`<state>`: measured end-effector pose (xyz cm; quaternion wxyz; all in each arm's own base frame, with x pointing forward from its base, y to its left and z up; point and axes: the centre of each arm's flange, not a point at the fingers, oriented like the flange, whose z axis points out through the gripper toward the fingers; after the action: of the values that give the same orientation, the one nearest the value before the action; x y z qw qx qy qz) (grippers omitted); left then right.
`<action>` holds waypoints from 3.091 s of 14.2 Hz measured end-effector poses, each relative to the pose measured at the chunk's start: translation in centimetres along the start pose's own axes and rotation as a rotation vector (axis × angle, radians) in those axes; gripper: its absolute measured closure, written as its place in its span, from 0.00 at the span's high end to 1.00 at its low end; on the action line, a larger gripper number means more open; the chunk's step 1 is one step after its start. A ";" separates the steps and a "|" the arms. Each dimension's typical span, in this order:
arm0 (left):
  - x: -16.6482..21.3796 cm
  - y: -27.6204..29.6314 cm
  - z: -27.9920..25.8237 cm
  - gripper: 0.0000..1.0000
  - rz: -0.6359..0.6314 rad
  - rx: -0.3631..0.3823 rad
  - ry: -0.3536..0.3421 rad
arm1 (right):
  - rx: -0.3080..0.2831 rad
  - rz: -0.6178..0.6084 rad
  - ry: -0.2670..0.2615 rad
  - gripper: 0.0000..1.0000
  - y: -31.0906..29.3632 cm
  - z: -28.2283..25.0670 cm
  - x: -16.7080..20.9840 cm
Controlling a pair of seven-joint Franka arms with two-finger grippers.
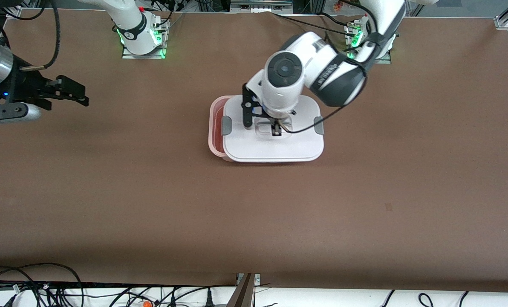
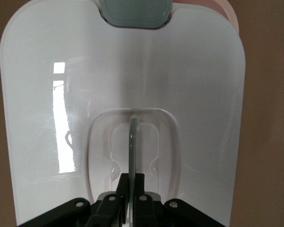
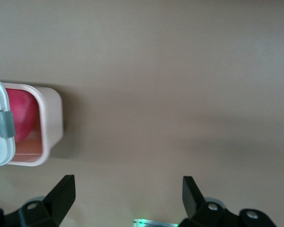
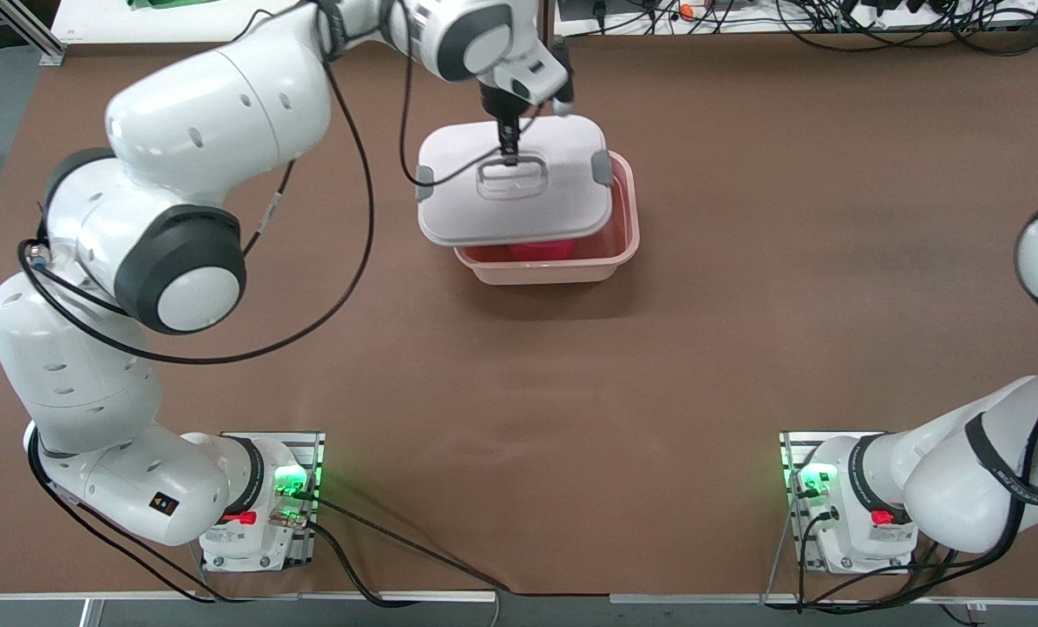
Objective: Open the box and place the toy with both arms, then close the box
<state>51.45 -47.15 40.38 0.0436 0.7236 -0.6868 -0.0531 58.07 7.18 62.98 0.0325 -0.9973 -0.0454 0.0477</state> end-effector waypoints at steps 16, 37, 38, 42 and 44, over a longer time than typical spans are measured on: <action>4.8 1.7 4.6 0.07 0.006 0.036 -0.013 | -0.026 -0.041 0.070 1.00 0.3 0.2 -2.9; -1.2 -5.0 -7.3 1.00 -0.396 0.144 0.080 | -0.048 -0.036 0.081 1.00 0.5 0.5 -2.2; -3.7 -7.0 -8.1 1.00 -0.443 0.159 0.077 | -0.048 -0.036 0.081 1.00 0.5 0.5 -2.2; -16.6 -14.8 -10.0 1.00 -0.654 0.170 0.077 | -0.048 -0.035 0.081 1.00 0.5 0.5 -2.2; -22.9 -17.5 -10.7 1.00 -0.747 0.173 0.084 | -0.048 -0.034 0.081 1.00 0.5 0.5 -2.2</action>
<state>69.10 -23.43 49.00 -0.0118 0.9266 -0.3752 0.0224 55.92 6.47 62.69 0.0111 -0.9980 -0.0624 0.0054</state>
